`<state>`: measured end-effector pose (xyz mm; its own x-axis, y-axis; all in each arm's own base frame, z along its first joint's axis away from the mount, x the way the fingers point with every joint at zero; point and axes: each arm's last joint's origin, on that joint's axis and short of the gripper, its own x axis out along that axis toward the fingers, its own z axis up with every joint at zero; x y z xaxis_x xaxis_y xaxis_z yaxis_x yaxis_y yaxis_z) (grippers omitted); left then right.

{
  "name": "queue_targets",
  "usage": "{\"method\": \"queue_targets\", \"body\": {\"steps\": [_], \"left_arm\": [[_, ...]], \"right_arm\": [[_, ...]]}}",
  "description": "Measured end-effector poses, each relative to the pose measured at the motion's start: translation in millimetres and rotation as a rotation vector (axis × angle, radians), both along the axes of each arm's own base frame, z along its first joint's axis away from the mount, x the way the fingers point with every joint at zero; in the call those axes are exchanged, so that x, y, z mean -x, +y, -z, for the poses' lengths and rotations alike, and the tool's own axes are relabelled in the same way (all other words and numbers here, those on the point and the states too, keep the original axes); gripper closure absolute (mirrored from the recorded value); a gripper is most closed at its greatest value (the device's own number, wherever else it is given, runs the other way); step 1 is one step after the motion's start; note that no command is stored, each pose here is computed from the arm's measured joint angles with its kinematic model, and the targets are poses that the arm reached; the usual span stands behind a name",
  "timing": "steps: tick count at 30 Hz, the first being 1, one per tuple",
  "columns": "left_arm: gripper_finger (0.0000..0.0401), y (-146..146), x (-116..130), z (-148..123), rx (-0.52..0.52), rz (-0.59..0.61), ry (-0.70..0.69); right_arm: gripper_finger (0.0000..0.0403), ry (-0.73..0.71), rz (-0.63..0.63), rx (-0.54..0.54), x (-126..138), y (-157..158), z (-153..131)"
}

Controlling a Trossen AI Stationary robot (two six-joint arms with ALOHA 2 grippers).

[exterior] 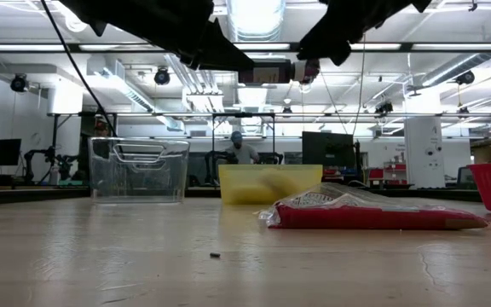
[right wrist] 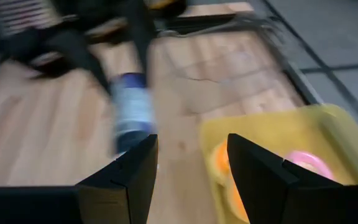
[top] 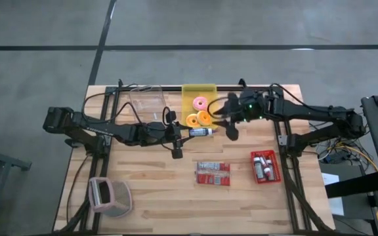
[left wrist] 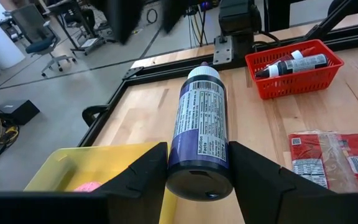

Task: Pick & Place Food Item
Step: Put the violet food coloring bottle into the red bin

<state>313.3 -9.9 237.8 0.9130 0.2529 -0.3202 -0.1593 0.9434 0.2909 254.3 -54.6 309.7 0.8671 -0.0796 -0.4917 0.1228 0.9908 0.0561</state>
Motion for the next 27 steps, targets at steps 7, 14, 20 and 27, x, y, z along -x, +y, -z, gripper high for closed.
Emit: {"method": "queue_targets", "body": {"steps": [7,14,20,27], "left_arm": [[0.024,0,0,0,0.0,0.0,0.004],[0.024,0,0,0,0.0,0.0,0.004],[0.024,0,0,0,0.0,0.0,0.004],[0.024,0,0,0,0.0,0.0,0.004]], "right_arm": [[0.0213,0.003,-0.191,0.135,-4,25,0],[0.0213,0.011,-0.223,0.093,-8,39,3],[0.0213,0.061,-0.226,0.105,-19,39,16],[0.0213,0.114,-0.139,0.212,-26,34,25]]}}
